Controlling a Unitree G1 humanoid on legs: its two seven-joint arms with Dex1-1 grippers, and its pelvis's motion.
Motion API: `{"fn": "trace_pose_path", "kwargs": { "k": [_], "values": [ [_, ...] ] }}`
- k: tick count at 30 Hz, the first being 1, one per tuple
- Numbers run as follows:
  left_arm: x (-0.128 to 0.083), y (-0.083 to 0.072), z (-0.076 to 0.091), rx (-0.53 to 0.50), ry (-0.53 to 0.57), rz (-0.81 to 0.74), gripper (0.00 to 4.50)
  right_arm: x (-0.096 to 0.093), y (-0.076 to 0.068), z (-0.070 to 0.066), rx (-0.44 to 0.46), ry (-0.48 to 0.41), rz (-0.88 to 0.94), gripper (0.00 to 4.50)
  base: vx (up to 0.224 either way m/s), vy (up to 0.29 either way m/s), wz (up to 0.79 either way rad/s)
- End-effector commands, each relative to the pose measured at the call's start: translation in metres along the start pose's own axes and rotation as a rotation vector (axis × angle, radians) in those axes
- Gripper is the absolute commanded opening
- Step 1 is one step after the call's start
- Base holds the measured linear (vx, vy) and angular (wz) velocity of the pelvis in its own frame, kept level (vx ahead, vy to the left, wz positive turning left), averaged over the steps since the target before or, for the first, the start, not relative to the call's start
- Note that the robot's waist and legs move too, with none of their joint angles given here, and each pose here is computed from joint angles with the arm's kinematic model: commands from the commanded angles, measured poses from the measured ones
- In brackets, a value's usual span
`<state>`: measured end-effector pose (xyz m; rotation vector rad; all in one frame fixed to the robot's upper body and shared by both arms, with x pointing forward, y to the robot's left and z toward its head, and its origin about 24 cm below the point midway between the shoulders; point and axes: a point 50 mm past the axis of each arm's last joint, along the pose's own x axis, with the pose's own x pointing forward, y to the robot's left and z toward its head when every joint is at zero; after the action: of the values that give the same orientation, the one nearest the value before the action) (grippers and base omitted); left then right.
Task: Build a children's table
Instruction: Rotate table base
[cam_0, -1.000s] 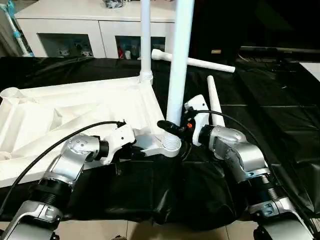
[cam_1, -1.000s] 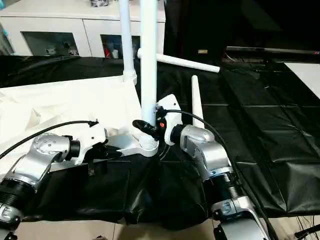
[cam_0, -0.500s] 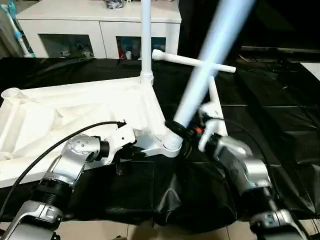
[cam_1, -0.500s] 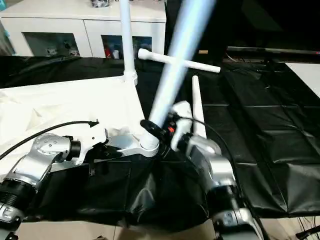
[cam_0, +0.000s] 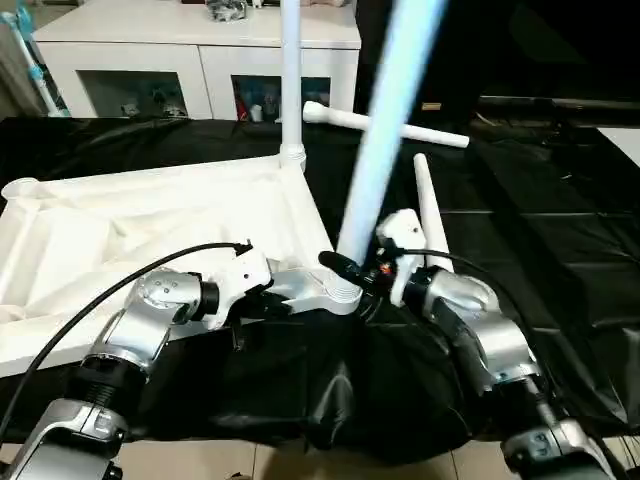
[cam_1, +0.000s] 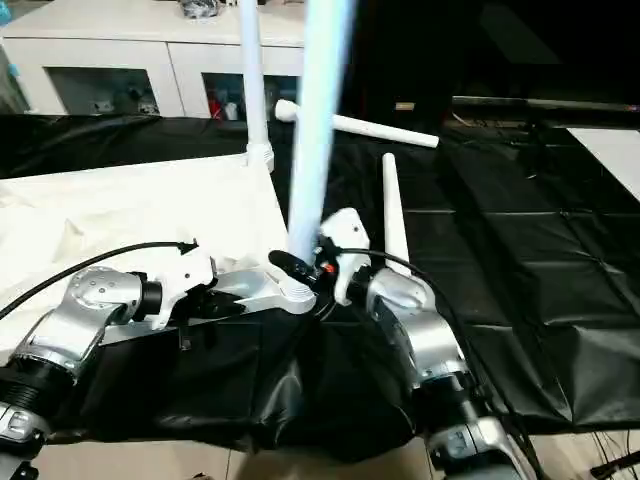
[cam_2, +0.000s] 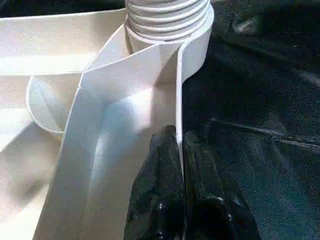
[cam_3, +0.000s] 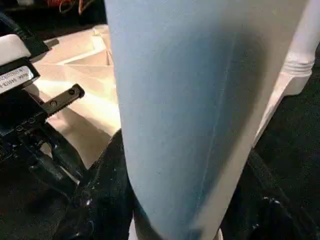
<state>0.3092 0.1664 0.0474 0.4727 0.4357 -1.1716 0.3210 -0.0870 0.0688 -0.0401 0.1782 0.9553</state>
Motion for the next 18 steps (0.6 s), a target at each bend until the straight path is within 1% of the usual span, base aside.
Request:
{"fn": "trace_pose_path", "kwargs": {
  "k": [1,3,4,5,7,14,18],
  "values": [
    [-0.002,0.006,0.004,-0.035,-0.078,0.09,0.0,-0.007,0.004,-0.045,0.097,0.213,0.0,1.85,0.0,0.0,0.0],
    [-0.002,0.007,0.004,-0.034,-0.075,0.095,0.0,-0.01,0.003,-0.053,0.107,0.254,0.0,1.85,0.0,0.0,0.0],
    [-0.002,0.007,0.004,-0.034,-0.075,0.095,0.0,-0.01,0.003,-0.053,0.107,0.255,0.001,1.85,0.0,0.0,0.0],
    [-0.002,0.007,0.003,-0.034,-0.073,0.096,0.0,-0.011,0.003,-0.057,0.104,0.274,0.003,1.85,0.0,0.0,0.0],
    [-0.002,0.007,0.003,-0.033,-0.07,0.097,0.0,-0.012,0.004,-0.06,0.102,0.285,0.004,1.85,0.0,0.0,0.0],
    [-0.002,0.008,0.003,-0.033,-0.067,0.094,0.0,-0.011,0.003,-0.058,0.097,0.275,-0.002,1.85,0.0,0.0,0.0],
    [-0.001,0.011,0.003,-0.049,-0.043,0.131,0.0,-0.009,0.0,-0.054,0.108,0.248,-0.047,1.85,0.0,0.0,0.0]
  ]
}}
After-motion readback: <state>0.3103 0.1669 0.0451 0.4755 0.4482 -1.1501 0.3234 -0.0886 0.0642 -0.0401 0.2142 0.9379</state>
